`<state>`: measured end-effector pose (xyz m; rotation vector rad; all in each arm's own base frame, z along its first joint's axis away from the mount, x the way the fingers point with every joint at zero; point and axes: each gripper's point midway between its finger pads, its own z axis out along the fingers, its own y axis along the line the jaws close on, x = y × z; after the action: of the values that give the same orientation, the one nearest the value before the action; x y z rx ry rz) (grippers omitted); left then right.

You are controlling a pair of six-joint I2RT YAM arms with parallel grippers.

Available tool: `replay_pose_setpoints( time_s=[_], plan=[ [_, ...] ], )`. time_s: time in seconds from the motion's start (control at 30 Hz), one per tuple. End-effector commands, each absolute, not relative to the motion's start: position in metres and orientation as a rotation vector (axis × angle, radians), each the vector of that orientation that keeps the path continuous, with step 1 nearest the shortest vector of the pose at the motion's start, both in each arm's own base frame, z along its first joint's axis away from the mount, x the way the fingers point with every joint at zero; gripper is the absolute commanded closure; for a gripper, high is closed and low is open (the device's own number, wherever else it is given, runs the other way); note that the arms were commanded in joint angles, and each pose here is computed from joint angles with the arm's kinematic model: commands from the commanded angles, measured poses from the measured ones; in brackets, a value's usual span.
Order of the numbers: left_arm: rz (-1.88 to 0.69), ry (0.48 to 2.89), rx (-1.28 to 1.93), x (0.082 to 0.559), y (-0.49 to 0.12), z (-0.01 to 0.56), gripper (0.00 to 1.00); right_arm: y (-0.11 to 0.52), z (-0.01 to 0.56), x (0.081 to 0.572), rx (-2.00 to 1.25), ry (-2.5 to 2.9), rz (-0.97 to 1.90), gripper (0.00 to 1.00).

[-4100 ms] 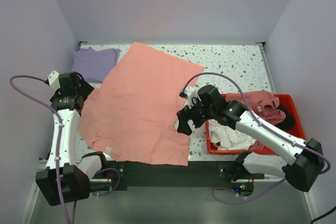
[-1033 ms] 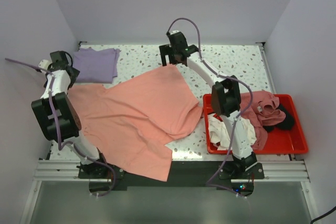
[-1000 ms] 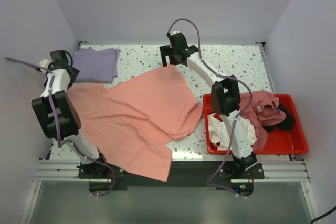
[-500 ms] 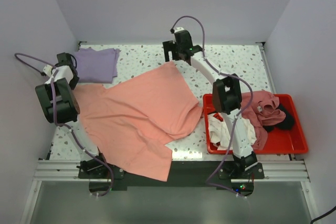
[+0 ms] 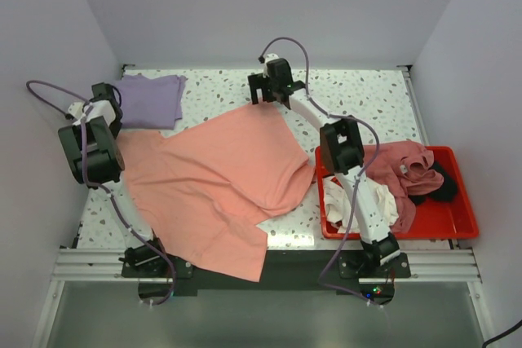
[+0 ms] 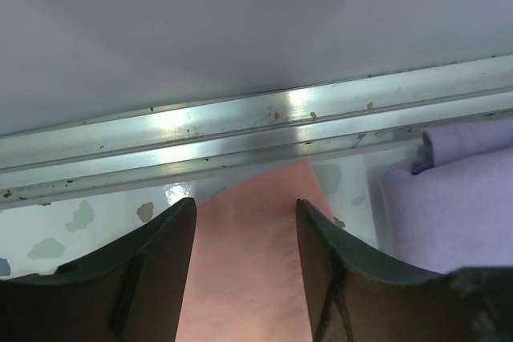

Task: Fold and stack the t-shirts
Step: Flatten the tshirt out

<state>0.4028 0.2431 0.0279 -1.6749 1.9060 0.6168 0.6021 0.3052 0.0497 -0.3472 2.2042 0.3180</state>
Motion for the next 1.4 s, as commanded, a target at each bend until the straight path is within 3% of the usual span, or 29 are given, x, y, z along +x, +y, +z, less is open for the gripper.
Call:
replay_pose_setpoints(
  time_s=[0.0, 0.2, 0.27, 0.57, 0.63, 0.67, 1.37],
  plan=[
    [0.607, 1.932, -1.702, 0.405, 0.243, 0.013, 0.43, 0.318, 0.083, 0.625, -0.345, 2.070, 0.356, 0.01],
    [0.561, 2.015, -1.676, 0.405, 0.234, -0.005, 0.77, 0.317, 0.060, 0.627, -0.346, 2.100, 0.342, 0.05],
    [0.555, 2.042, -1.652, 0.403, 0.232, -0.009, 1.00, 0.316, 0.055, 0.626, -0.347, 2.111, 0.331, 0.10],
    [0.546, 2.038, -1.541, 0.391, 0.229, 0.009, 1.00, 0.314, 0.040, 0.602, -0.427, 2.178, 0.242, 0.63],
    [0.511, 1.995, -1.518, 0.392, 0.228, 0.027, 1.00, 0.312, 0.050, 0.600, -0.432, 2.167, 0.184, 0.80],
    [0.494, 1.967, -1.499, 0.393, 0.229, 0.043, 1.00, 0.309, 0.052, 0.599, -0.422, 2.168, 0.158, 0.98],
    [0.153, 1.627, -1.152, 0.387, 0.189, 0.233, 1.00, 0.241, 0.227, 0.583, -0.208, 1.845, -0.074, 1.00]
  ],
)
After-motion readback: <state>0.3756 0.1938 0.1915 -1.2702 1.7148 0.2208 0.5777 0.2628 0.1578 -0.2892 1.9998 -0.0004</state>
